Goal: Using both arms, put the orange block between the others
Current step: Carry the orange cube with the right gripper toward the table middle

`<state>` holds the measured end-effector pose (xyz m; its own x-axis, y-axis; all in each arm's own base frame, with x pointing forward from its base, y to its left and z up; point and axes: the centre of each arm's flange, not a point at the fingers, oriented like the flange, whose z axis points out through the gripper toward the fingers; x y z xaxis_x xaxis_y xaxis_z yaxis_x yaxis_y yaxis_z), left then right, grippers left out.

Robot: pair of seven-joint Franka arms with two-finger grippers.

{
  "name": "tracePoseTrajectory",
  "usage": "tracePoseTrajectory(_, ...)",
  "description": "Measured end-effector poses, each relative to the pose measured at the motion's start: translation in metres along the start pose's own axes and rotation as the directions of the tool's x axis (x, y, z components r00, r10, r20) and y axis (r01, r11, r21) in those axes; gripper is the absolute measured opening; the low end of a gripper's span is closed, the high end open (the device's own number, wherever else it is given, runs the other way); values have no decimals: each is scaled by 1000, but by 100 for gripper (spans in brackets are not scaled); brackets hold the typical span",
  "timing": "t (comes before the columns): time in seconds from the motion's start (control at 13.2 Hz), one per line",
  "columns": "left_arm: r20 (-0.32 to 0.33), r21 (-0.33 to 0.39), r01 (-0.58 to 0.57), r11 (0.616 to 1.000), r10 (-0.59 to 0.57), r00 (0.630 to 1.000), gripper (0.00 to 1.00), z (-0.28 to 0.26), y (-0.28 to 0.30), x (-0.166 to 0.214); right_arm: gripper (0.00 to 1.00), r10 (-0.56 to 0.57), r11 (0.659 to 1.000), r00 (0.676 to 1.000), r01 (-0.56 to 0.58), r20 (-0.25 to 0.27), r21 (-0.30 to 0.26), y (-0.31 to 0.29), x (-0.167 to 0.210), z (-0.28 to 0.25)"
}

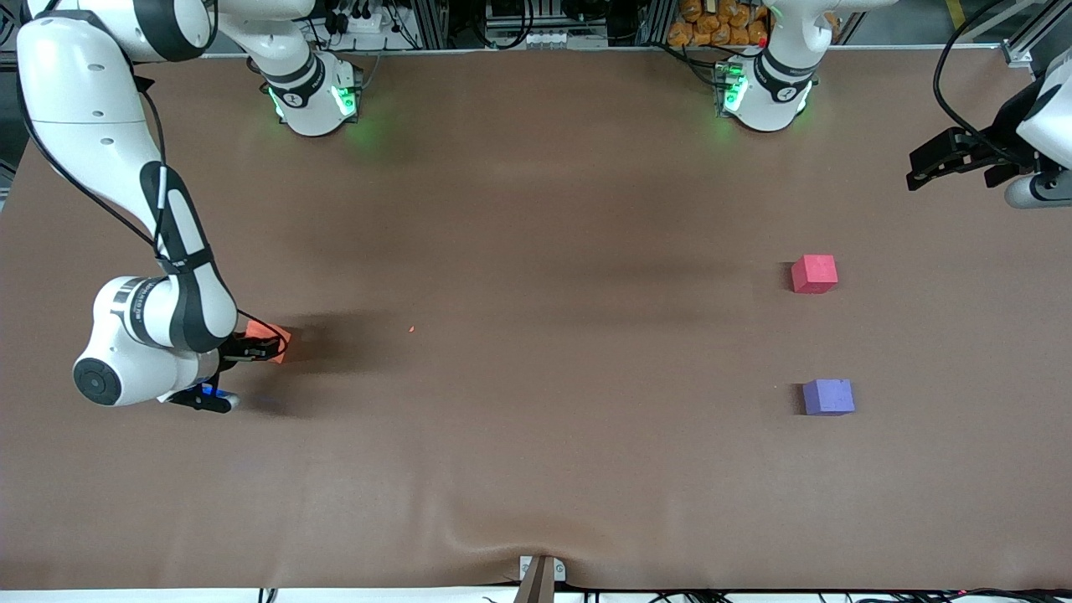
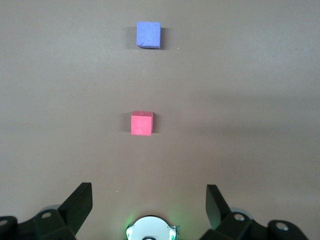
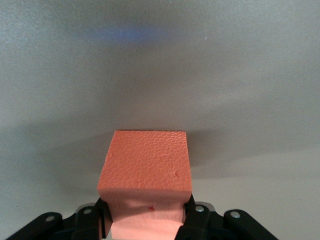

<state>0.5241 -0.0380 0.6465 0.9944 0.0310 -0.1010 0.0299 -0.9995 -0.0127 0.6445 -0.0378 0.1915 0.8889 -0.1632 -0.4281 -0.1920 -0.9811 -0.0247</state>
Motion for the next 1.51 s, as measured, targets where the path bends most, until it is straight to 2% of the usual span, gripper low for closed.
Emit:
tracePoseTrajectory(0.3,0,0,-1,1000,1,1000,100,0,0,0,50,-39,999,999,39,-27,-5,-27,0,-9)
tracePoseTrajectory(0.53,0,0,-1,1000,1,1000,100,0,0,0,50,-163,986,985,161,-59,-43,-122,-19,-23)
tracePoseTrajectory(0.68,0,0,0,1000,0,1000,100,0,0,0,50,-215,975,975,213,-48,-59,-201,-47,-10)
tracePoseTrajectory(0.83,1,0,0,1000,0,1000,100,0,0,0,50,-190,982,981,189,-30,-26,-277,-83,8)
tracePoseTrajectory(0.98,1,0,0,1000,0,1000,100,0,0,0,50,-153,988,988,153,-22,17,-327,-111,14)
tracePoseTrajectory(1.36,1,0,0,1000,0,1000,100,0,0,0,50,-220,975,976,219,4,46,-402,-166,32)
tracePoseTrajectory(1.51,1,0,-1,1000,1,1000,100,0,0,0,50,-233,970,972,233,-2,67,-424,-183,39)
